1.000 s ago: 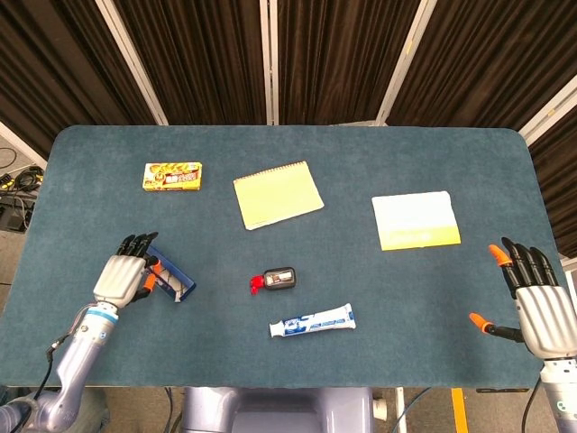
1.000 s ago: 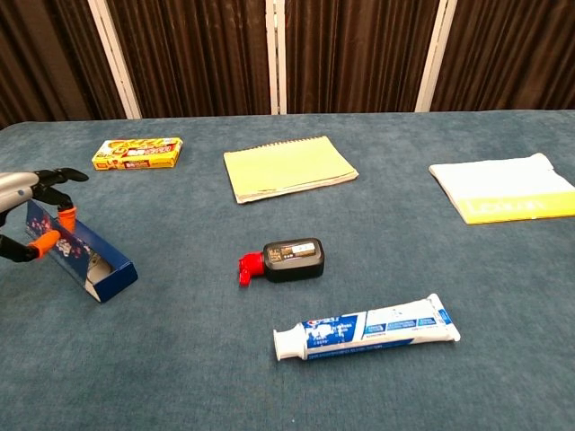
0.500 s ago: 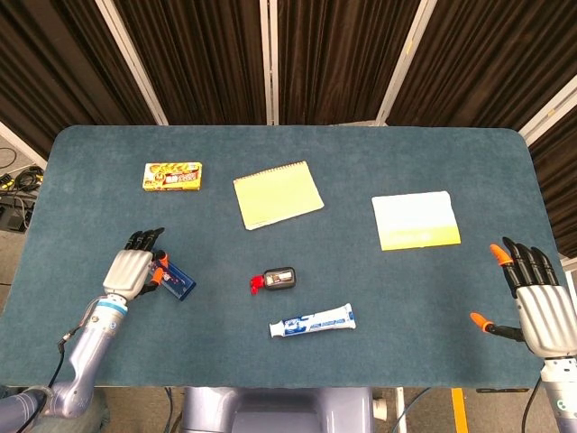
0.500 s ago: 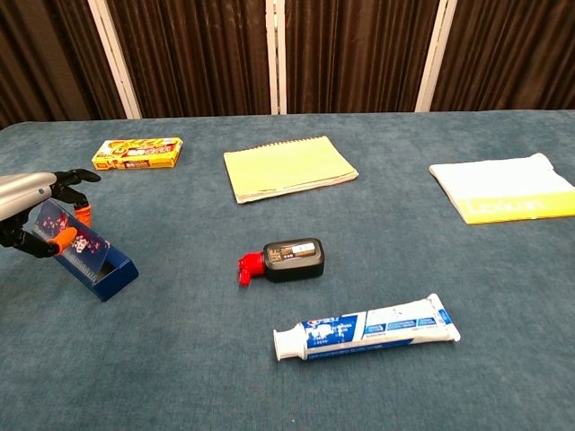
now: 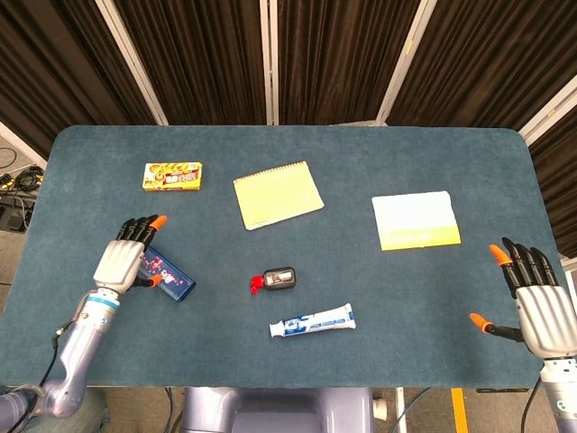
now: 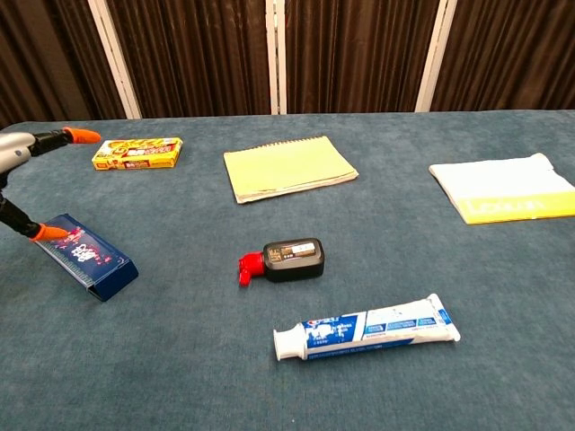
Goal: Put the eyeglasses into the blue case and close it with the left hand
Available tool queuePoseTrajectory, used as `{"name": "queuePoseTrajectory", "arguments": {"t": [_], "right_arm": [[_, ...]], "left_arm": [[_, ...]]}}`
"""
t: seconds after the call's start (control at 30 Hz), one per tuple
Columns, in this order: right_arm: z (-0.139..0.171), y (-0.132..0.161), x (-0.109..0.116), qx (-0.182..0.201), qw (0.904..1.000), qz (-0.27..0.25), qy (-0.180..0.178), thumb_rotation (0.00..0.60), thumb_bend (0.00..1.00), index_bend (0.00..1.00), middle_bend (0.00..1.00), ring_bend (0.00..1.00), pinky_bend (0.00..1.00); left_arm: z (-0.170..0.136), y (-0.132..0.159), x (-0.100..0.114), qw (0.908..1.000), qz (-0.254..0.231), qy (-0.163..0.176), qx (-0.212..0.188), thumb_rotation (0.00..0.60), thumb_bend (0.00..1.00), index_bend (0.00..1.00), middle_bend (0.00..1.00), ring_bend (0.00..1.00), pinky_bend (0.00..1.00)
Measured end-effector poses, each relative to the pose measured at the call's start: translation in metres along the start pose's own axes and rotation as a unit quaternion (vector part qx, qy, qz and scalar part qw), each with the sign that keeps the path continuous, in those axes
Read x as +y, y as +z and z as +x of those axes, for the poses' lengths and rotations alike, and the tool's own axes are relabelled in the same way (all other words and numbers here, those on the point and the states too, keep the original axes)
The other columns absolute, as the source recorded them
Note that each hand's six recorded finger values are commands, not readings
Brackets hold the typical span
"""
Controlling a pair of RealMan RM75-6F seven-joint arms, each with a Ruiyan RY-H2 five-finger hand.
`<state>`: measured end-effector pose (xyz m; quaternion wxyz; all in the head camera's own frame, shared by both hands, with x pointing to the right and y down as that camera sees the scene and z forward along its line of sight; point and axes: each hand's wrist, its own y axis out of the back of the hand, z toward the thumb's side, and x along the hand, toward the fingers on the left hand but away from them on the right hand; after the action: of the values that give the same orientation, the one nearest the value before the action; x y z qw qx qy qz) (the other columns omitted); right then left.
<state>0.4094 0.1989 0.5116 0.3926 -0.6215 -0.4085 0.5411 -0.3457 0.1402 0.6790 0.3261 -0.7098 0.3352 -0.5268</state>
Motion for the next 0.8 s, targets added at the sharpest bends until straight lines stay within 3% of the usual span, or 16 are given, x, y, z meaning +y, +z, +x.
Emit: {"name": "queuePoseTrajectory", "arguments": {"t": [0.1,0.37,0.67,0.73,0.8], "right_arm": [[0.0,0.0,0.0,0.0,1.0,0.0,0.0,0.6,0.0,0.0,0.0,0.0,0.0],[0.0,0.0,-0.001,-0.001,1.0,0.003,0.002,0.6,0.0,0.0,0.0,0.0,0.0],[-0.002,-0.001,-0.004,-0.005,1.0,0.006,0.005,0.6,0.0,0.0,0.0,0.0,0.0],[-0.002,-0.001,-0.004,-0.005,1.0,0.006,0.006,0.6,0.0,0.0,0.0,0.0,0.0],[-0.002,-0.001,-0.005,-0.005,0.9999,0.006,0.006,0.6,0.0,0.0,0.0,0.0,0.0]], "left_arm": [[-0.005,-0.005,0.005,0.9997,0.018,-0.014,-0.009,0.6,0.12,0.0,0.0,0.0,0.0],[-0.009,-0.016,-0.016,0.9909,0.085,-0.102,-0.025,0.6,0.08,0.03,0.0,0.0,0.0],[0.009,-0.011,-0.039,0.9869,0.111,-0.11,-0.041,0.6,0.11,0.14,0.0,0.0,0.0],[0.013,-0.008,-0.041,0.9865,0.114,-0.109,-0.044,0.6,0.12,0.18,0.01,0.0,0.03],[0.015,-0.006,-0.043,0.9862,0.116,-0.108,-0.047,0.6,0.15,0.28,0.07,0.04,0.1]]}}
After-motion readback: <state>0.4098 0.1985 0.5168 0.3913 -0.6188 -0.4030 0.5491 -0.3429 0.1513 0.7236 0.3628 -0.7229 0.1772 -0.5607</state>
